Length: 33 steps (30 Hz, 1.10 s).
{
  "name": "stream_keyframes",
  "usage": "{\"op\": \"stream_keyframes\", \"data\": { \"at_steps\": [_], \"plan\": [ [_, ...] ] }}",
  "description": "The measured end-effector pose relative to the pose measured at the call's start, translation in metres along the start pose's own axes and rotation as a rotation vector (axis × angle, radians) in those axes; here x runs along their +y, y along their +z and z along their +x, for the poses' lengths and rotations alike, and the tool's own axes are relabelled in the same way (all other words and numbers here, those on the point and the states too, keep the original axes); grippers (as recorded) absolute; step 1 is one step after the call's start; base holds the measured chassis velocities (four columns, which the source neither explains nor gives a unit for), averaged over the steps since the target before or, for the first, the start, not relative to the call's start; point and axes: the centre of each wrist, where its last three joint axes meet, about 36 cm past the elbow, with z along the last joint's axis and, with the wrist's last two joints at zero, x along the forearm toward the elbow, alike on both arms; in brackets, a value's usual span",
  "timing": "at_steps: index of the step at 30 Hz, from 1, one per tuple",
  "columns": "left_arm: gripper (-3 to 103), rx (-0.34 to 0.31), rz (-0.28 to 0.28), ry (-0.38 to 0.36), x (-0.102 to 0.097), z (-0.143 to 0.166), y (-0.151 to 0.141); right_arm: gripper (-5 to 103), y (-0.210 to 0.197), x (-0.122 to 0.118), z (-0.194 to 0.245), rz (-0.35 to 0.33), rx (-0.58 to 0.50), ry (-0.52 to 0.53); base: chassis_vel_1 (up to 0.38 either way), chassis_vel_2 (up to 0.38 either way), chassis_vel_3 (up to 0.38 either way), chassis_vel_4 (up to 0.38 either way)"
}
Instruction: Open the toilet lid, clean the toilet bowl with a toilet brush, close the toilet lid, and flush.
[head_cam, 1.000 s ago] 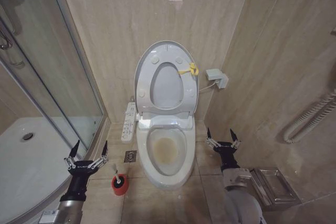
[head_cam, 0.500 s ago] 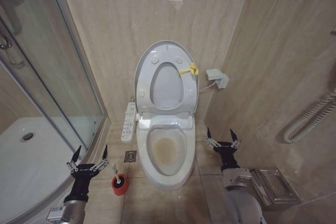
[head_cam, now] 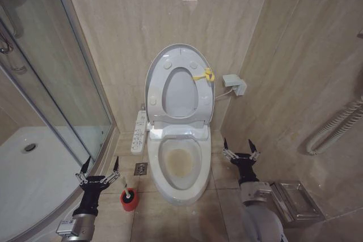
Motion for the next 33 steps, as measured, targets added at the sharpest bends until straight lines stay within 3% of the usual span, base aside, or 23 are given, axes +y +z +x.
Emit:
{"op": "stream_keyframes", "data": {
  "at_steps": [33],
  "plan": [
    [100, 0.0, 0.0, 0.0, 0.0003, 0.0001, 0.0001, 100, 0.0, 0.0, 0.0, 0.0, 0.0, 0.0, 0.0, 0.0, 0.0, 0.0]
  ]
}}
